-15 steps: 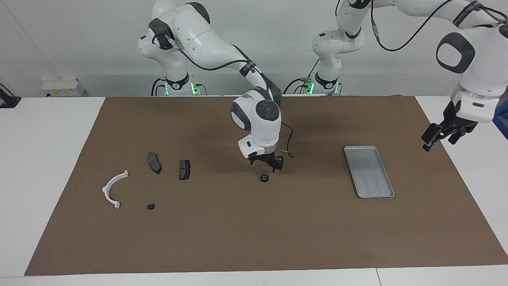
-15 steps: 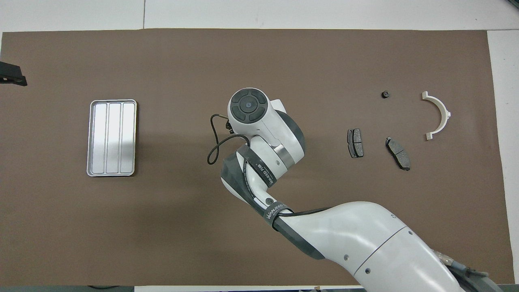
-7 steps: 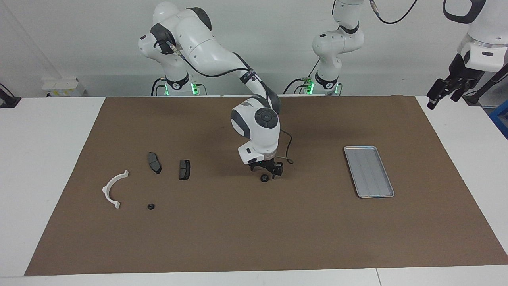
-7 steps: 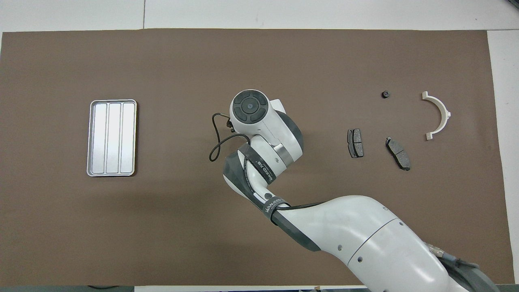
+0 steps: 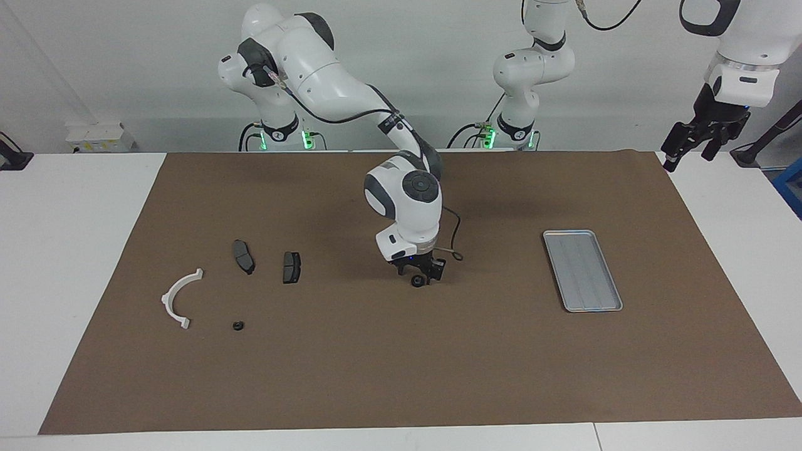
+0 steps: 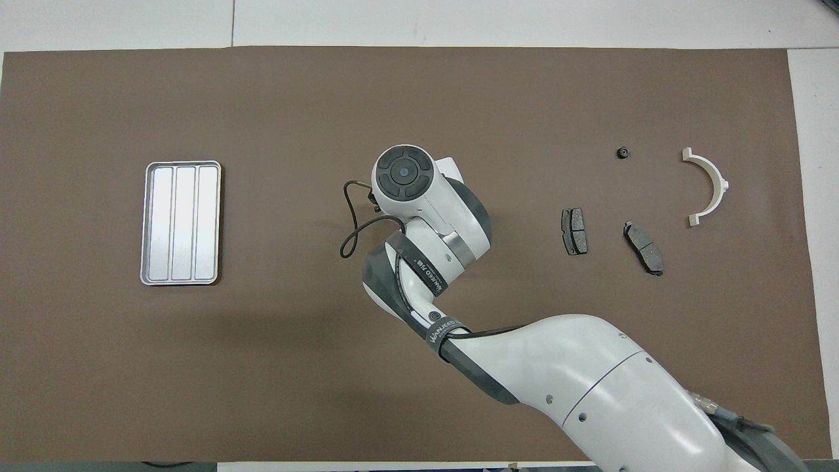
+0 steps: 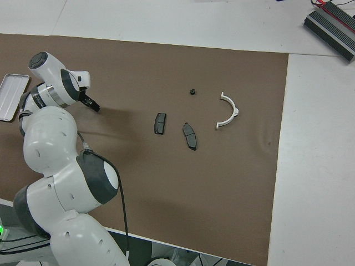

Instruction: Place bearing gear from tray to pile

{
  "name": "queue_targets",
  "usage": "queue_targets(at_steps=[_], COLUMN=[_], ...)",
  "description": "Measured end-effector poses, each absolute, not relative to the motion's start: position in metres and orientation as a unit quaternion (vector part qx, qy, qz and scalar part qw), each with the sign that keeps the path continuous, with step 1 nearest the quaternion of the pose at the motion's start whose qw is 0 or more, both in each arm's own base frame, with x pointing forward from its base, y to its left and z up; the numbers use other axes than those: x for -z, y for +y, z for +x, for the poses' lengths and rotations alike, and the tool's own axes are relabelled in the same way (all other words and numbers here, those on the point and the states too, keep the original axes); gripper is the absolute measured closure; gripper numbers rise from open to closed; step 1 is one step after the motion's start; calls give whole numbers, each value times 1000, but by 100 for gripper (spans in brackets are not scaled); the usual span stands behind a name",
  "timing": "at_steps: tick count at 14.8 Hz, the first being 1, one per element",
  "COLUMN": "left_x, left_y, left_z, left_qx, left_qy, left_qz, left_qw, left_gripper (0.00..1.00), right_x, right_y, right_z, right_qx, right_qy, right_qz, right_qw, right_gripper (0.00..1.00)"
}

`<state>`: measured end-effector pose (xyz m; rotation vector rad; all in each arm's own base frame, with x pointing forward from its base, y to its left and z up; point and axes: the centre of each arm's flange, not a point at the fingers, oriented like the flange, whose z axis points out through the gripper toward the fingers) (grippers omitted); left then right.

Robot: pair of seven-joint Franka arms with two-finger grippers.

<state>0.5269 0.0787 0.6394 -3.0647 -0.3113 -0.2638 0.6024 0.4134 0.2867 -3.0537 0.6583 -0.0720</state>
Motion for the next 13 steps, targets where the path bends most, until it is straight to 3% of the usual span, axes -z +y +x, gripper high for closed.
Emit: queue_targets(at_steps=[2,4,5,6,10,13], left_x=[-639,-635,-633,-631,-619,-612], left_y=[74,67,60,53,26,9], left_z=[533,540,544,548,552,551], left_qx=[75,52,42,34,2,-18], left_qy=[-95,-87,-81,-74,-50,-34], left_qz=[-992,-995,-996,-996,-999,-999], left_qw=[24,22,22,21,20,20], left_gripper=[0,0,0,0,0,0], right_x=[-287,-288,-289,-289,-289,-300], right_y=[412,412,411,411,411,393], right_z=[604,605,605,605,605,615], right_qx=[25,26,27,27,27,15], right_qy=[211,212,212,212,211,205], right_qz=[-977,-977,-977,-977,-977,-978], right_qw=[9,10,11,11,8,-29], right_gripper=[49,52,62,65,65,65])
